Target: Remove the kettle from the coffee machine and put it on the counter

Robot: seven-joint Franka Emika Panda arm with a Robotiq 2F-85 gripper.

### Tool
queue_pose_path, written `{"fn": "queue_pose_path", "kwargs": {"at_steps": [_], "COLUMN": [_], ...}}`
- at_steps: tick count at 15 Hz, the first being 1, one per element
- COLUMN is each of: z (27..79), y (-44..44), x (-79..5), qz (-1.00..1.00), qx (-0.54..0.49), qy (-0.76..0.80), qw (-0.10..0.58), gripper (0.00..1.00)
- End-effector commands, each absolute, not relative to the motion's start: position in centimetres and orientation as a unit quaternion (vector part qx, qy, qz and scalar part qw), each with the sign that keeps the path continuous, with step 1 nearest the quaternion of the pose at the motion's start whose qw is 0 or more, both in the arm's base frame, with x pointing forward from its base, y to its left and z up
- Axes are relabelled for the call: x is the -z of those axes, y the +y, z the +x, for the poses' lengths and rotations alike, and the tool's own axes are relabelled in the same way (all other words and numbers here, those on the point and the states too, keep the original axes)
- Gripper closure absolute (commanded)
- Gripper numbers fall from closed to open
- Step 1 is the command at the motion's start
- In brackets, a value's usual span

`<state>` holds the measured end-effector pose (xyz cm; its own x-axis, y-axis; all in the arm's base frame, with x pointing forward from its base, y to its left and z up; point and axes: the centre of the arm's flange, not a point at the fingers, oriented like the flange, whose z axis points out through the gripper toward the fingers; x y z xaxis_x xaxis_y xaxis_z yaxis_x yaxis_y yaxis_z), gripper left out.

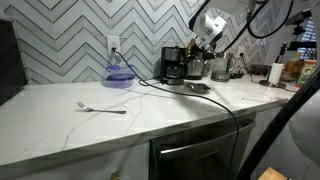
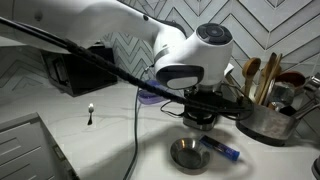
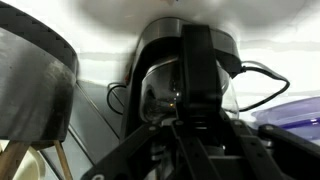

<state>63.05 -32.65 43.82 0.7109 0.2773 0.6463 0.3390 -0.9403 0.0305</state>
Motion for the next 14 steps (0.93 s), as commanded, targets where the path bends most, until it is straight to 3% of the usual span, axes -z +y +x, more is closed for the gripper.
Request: {"fn": "queue_pose_path", "kwargs": {"at_steps": [1, 14], "z": [61.3, 58.7], "y": [-33.1, -33.0], "x": [-44.3, -44.8], "qz": [-0.92, -0.905], "qx": [0.346, 0.343], "qy": [-0.176, -0.244], "qw": [0.059, 0.066], "gripper": [0.93, 0.93]}}
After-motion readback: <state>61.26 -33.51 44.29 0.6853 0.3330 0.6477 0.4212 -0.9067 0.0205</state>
